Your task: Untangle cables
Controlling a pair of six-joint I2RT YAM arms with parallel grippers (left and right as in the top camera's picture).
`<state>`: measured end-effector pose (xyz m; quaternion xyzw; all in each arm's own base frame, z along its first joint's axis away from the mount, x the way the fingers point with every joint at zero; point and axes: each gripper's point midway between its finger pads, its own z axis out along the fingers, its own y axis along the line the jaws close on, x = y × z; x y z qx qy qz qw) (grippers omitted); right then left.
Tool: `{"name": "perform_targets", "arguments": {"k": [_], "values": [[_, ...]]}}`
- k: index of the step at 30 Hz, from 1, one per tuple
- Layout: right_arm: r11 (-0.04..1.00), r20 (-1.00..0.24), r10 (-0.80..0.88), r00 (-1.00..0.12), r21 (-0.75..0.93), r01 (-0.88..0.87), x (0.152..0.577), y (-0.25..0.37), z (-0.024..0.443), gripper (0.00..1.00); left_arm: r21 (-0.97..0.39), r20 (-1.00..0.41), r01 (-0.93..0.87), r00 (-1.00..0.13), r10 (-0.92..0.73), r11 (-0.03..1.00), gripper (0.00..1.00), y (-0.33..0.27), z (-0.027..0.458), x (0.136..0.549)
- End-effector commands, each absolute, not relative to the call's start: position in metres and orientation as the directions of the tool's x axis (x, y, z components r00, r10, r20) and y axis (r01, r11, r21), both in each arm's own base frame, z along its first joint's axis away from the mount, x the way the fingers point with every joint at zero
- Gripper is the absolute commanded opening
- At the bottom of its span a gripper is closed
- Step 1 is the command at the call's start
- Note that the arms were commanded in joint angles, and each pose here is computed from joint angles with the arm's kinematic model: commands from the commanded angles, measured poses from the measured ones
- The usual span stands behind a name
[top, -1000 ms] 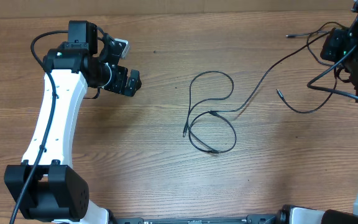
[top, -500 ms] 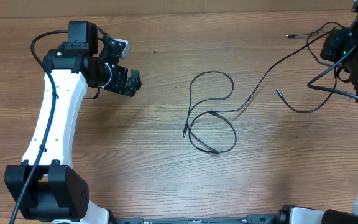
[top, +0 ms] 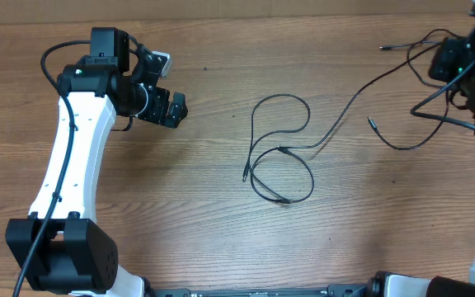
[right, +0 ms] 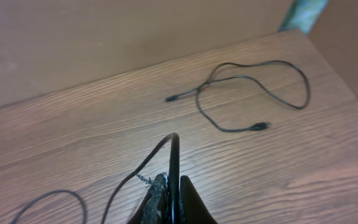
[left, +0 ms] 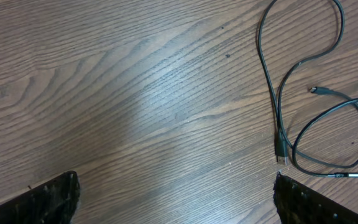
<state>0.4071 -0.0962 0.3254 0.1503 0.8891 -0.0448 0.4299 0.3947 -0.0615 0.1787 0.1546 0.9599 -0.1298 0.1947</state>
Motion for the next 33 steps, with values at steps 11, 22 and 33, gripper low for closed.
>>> {"name": "perform_targets", "arguments": {"k": [11,22,33], "values": [[0.874,-0.774,0.334,-0.538,0.041,0.484,0.414,-0.18,0.305,0.04,-0.181,-0.437,0.348,-0.866,0.242,0.92,1.0,-0.062,0.189,0.394],[0.804,-0.812,0.377,-0.446,0.049,0.592,0.401,-0.241,0.312,0.04,-0.181,-0.437,0.348,-0.866,0.242,0.92,1.0,-0.062,0.189,0.394],[0.675,-0.814,0.484,-0.32,0.115,0.728,0.385,-0.315,0.294,0.04,-0.181,-0.437,0.348,-0.866,0.242,0.92,1.0,-0.062,0.189,0.394]]}}
